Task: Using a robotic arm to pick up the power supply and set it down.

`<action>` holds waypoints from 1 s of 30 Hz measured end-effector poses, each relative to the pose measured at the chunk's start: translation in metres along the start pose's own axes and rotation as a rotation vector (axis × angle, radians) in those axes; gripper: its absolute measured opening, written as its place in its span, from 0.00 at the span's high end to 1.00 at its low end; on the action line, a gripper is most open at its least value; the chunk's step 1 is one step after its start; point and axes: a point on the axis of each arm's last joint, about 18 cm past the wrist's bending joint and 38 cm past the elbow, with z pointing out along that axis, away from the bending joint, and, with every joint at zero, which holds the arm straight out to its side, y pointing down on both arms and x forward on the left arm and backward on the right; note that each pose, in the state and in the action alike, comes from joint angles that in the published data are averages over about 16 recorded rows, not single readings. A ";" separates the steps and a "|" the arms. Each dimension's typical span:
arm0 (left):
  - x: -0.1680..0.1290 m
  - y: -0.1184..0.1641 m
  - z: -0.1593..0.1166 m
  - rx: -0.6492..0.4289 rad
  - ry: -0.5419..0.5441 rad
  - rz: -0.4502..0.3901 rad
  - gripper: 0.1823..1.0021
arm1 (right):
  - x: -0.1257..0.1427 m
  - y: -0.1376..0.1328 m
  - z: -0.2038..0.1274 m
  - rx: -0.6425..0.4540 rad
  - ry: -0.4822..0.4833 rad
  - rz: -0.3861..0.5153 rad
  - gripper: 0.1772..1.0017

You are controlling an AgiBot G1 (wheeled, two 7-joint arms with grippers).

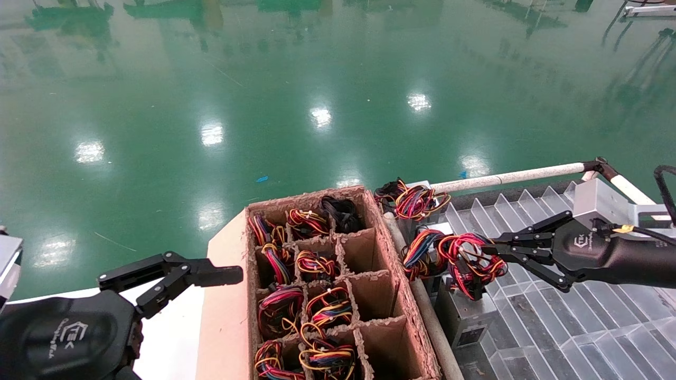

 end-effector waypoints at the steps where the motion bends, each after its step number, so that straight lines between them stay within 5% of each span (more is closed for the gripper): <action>1: 0.000 0.000 0.000 0.000 0.000 0.000 0.00 | 0.000 0.000 0.000 -0.001 0.001 -0.001 0.97; 17: 0.000 0.000 0.000 0.000 0.000 0.000 0.00 | 0.001 0.001 -0.001 -0.003 0.003 -0.004 0.82; 30: 0.000 0.000 0.000 0.000 0.000 0.000 0.00 | 0.001 0.000 0.000 0.001 0.004 -0.004 0.49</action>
